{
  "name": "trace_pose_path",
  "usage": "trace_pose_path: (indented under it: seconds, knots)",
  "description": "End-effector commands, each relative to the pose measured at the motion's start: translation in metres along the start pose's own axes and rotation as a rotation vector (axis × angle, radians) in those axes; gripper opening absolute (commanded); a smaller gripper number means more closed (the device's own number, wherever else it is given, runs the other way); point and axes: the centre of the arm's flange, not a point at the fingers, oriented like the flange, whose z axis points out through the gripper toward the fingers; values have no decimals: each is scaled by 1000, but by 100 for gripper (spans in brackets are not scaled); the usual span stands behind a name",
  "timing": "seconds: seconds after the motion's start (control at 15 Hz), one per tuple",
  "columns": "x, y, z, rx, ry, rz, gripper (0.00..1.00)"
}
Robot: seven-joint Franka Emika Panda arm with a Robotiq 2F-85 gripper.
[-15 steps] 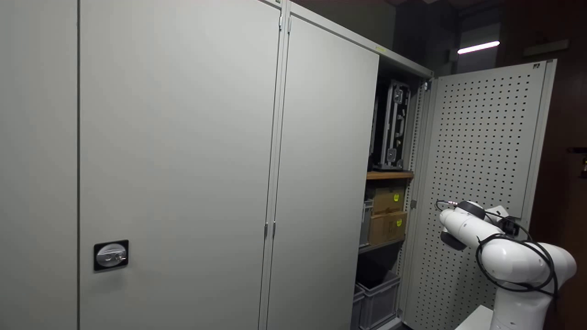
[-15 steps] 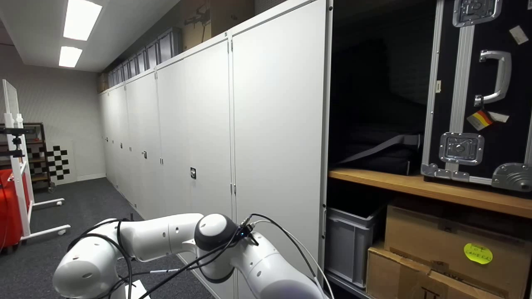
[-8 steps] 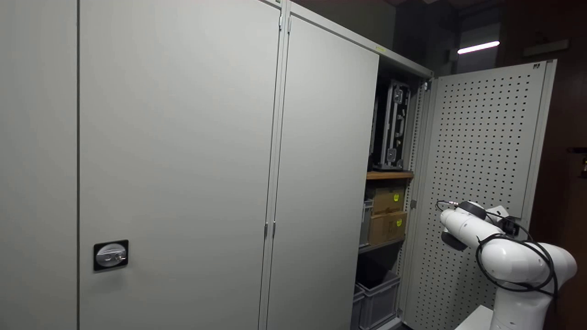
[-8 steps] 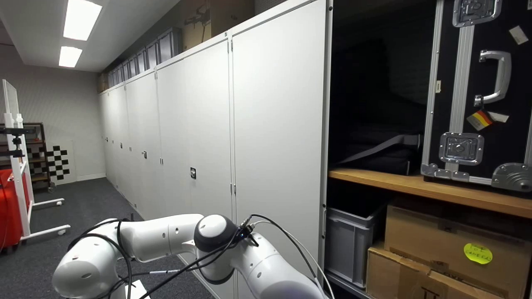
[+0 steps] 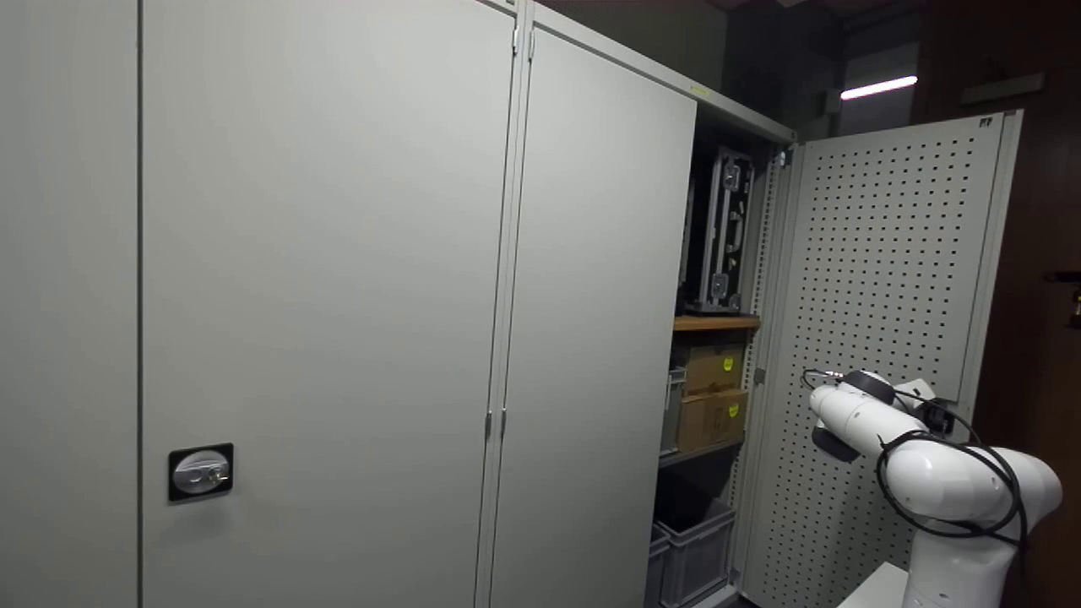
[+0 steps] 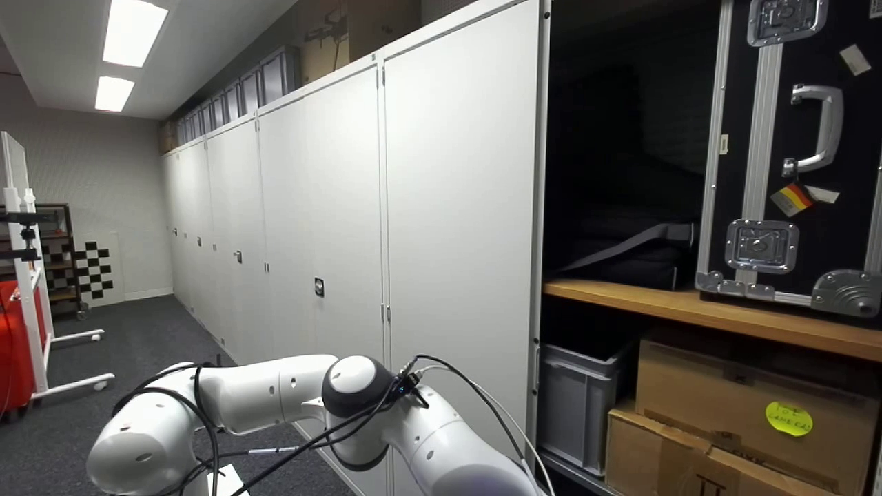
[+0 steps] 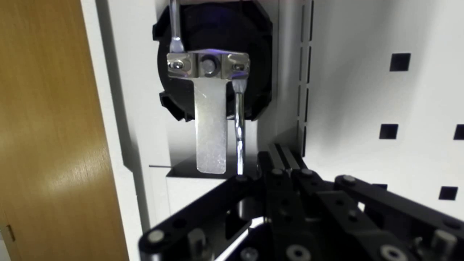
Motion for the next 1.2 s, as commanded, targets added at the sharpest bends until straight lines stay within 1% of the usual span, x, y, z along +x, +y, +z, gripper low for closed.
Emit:
trace_pose_path:
  seconds: [0.0,0.33,0.73,0.87,0.93,1.0,1.13]
  knots:
    - [23,-47,-35,121,89,10,0]
    - [24,-55,-61,130,76,8,0]
    - [28,-54,-78,130,52,12,0]
    - [27,-59,-85,136,45,12,0]
    - [30,-73,-94,166,66,5,0]
    - [37,-96,-108,213,78,9,0]
    - [54,-141,-149,325,105,27,0]
